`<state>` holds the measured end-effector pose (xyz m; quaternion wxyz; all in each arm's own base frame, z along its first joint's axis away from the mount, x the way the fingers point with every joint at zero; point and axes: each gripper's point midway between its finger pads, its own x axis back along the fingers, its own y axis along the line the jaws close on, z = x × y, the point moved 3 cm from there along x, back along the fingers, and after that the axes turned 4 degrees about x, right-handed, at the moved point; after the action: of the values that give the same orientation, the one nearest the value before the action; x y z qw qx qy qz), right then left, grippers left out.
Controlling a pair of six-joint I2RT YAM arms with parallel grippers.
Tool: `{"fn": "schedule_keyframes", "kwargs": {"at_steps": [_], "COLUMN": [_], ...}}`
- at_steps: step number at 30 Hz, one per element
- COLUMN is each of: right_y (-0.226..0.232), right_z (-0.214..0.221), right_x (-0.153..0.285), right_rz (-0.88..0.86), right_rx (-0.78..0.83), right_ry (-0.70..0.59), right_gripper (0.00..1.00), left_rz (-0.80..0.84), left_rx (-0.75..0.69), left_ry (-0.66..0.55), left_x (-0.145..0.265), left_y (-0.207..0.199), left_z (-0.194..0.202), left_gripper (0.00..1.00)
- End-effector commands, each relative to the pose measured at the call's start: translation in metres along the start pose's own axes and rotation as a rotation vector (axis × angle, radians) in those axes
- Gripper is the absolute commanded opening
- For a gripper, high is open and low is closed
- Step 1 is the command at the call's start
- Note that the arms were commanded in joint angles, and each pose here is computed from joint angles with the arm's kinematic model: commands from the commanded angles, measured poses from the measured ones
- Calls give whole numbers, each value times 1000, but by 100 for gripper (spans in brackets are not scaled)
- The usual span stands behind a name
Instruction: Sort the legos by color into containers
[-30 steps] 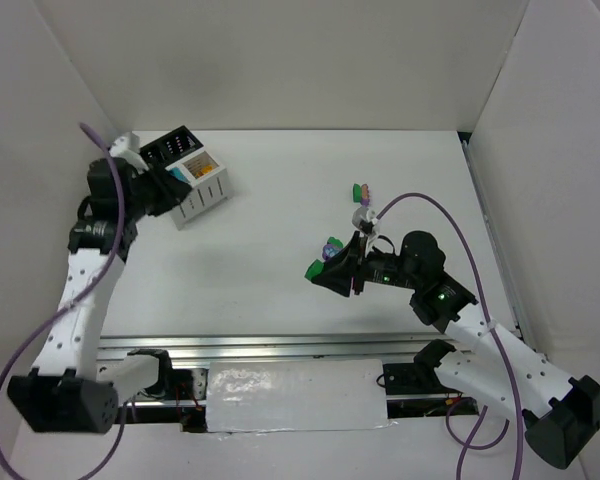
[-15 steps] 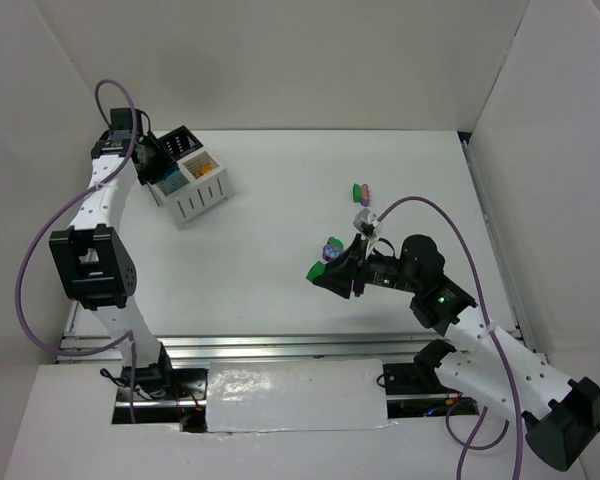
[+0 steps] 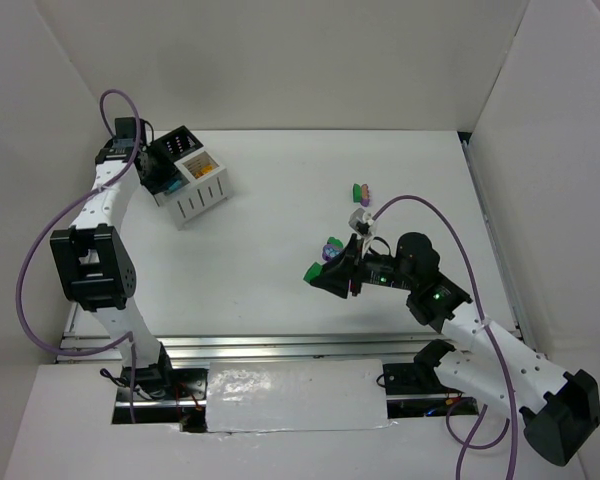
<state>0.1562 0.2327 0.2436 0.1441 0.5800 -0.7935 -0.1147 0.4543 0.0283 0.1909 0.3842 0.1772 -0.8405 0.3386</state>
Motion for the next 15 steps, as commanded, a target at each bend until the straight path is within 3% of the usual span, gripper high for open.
{"fn": "schedule_keyframes", "kwargs": {"at_steps": [1,6,7,11,15], "right_y": [5,6,5,2,1], "right_z": [-11,-10,-10,-9,-10], "right_x": [-2,-3,-3,-4,-7], "right_rz": [-38,-49,-49,-27,-29], "right_rx": [37,35,34,19,-10], "right_ry": [-36,-30,-30,-30,-27], "right_gripper": [0,0,0,0,0], "left_rz": [43,43,46,47,181], "left_rx": [25,25,26,26,-70], "left_ry": [-73,-73,-78,-108,-192], "left_x": [18,20,21,34,95], "left_y": [-11,-12,-13,-14,-42], "left_z": [-16,-18,-19,-23,-24], "left_gripper": [59,74,99,100,100]}}
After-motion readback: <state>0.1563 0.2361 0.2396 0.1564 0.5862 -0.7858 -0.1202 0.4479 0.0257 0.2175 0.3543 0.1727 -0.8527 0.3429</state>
